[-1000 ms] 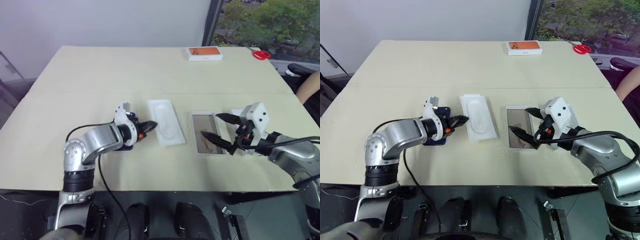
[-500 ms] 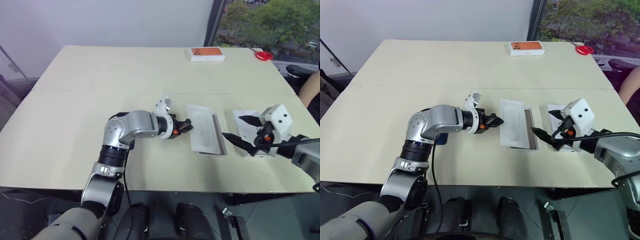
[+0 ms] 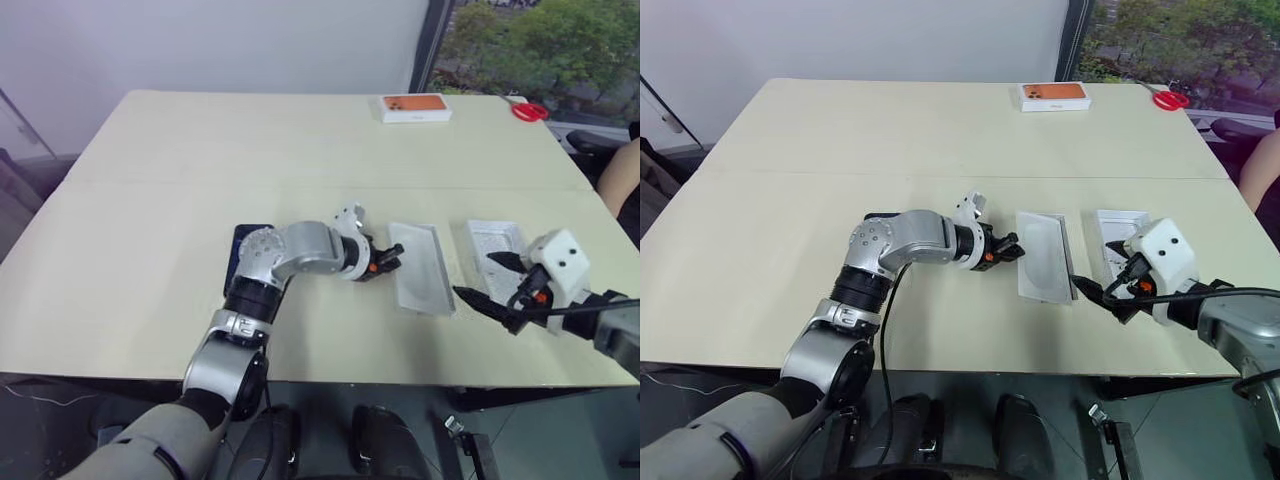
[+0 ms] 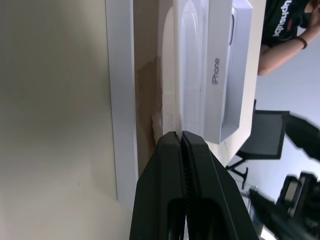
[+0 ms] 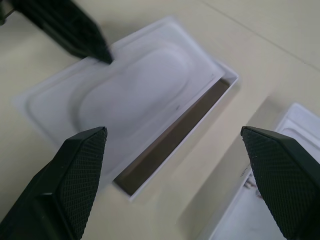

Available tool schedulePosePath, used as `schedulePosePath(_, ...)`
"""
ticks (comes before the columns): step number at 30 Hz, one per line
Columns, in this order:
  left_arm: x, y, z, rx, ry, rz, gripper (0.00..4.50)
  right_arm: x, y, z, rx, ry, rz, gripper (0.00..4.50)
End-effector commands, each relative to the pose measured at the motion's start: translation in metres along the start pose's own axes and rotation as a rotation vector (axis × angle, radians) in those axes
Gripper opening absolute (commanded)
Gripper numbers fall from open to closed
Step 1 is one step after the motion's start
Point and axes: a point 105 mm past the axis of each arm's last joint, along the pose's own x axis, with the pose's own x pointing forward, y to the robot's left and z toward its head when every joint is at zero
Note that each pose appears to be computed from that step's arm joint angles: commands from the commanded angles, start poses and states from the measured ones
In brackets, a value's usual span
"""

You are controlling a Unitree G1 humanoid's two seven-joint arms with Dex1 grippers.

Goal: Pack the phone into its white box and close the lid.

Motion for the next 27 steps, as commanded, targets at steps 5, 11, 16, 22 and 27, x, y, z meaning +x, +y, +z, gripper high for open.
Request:
schedulePosePath(5, 0.003, -0.014, 0.007, 0.067, -0.034, -0.028, 0.05, -0.007, -0.003, 0.013, -0.051, -0.031, -0.027, 4.5)
schedulePosePath(11, 0.005, -0.011, 0.007, 0.084, -0.036, -0.026, 0.31, -0.008, -0.001, 0.013, -0.048, -0.036, -0.023, 4.5)
schedulePosePath(16, 0.002, -0.015, 0.009, 0.089, -0.043, -0.06, 2.23, -0.007, 0.001, 0.012, -0.047, -0.04, -0.015, 4.5)
schedulePosePath(22, -0.011, -0.018, 0.013, 0.114, -0.049, -0.113, 3.7, 0.0, 0.004, 0.015, -0.051, -0.056, 0.008, 4.5)
schedulePosePath(27, -0.037, -0.014, 0.026, 0.199, -0.123, -0.131, 3.73, 0.011, 0.013, 0.019, -0.058, -0.061, 0.054, 4.25)
